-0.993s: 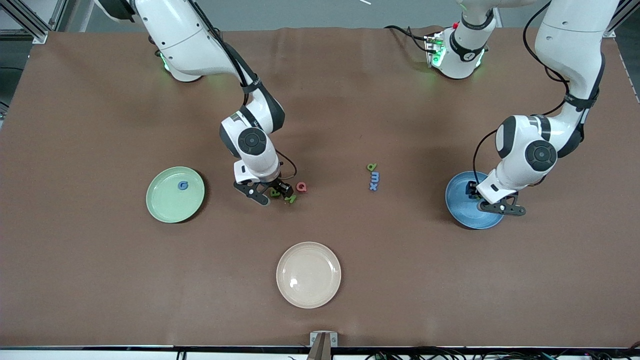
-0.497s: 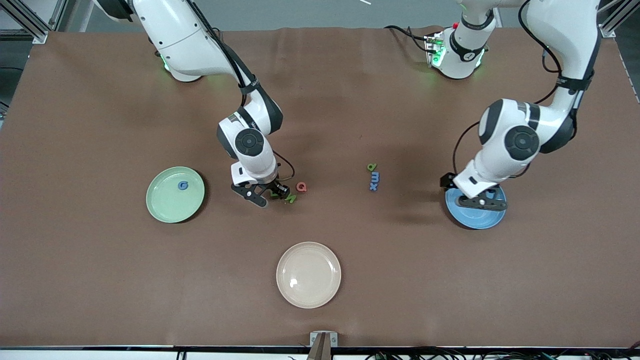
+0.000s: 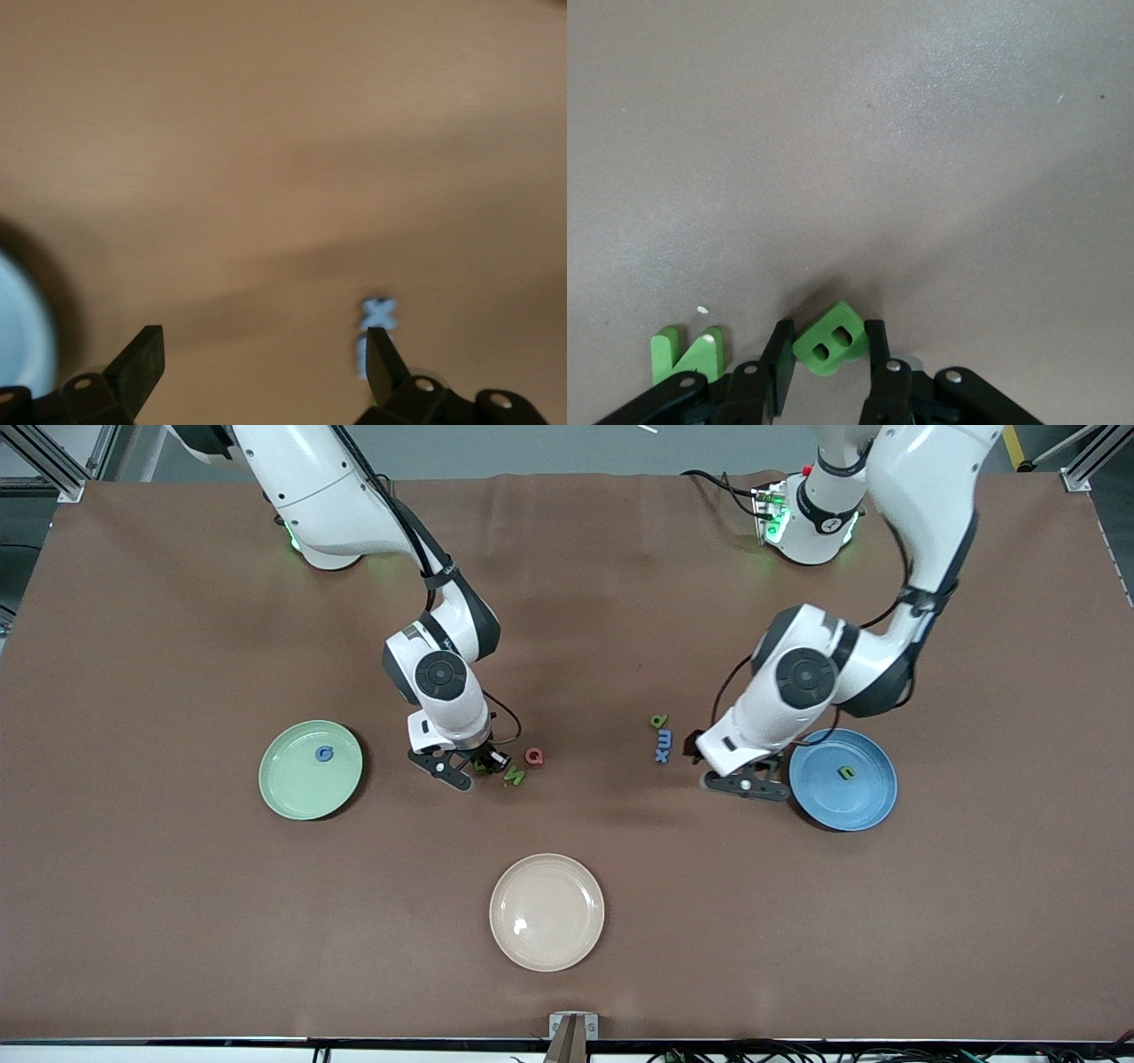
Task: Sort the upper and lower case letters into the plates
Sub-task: 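Carry the B to the green plate while the left gripper grasps the x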
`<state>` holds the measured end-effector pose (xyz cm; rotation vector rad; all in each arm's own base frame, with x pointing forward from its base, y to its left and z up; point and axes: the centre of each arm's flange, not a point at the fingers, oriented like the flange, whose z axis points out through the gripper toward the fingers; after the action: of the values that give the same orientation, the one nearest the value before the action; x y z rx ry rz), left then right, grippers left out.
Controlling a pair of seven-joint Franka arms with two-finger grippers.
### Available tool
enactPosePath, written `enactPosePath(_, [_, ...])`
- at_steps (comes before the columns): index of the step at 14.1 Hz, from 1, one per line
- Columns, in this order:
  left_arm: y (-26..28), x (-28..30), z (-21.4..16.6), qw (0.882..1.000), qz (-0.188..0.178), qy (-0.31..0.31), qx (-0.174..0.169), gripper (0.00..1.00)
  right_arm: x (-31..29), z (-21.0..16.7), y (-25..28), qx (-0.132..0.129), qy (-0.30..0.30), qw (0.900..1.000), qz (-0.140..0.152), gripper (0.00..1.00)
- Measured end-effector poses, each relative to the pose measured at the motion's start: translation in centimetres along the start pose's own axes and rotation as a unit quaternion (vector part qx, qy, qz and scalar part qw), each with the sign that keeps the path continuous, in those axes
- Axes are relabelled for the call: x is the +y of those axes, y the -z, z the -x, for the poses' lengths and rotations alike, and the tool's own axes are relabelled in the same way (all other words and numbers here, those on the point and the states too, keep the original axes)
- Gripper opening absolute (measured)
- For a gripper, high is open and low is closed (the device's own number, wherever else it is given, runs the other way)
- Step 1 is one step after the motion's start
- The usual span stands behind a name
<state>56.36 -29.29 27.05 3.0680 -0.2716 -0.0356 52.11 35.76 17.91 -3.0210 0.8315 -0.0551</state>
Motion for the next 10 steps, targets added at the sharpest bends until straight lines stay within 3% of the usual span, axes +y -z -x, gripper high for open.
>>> enactPosePath(4, [-4.6,3.9,-0.6,1.000,0.023,0.013,0.004,1.00,1.1,-2.2,1.4,-0.009,0.026,0.999,0.027,0.37])
enactPosePath(10, [-7.7,5.3,0.3,0.999,0.022,0.025,-0.005,0.99,12.6,-15.2,9.0,-0.033,0.125,0.991,0.044,0.37])
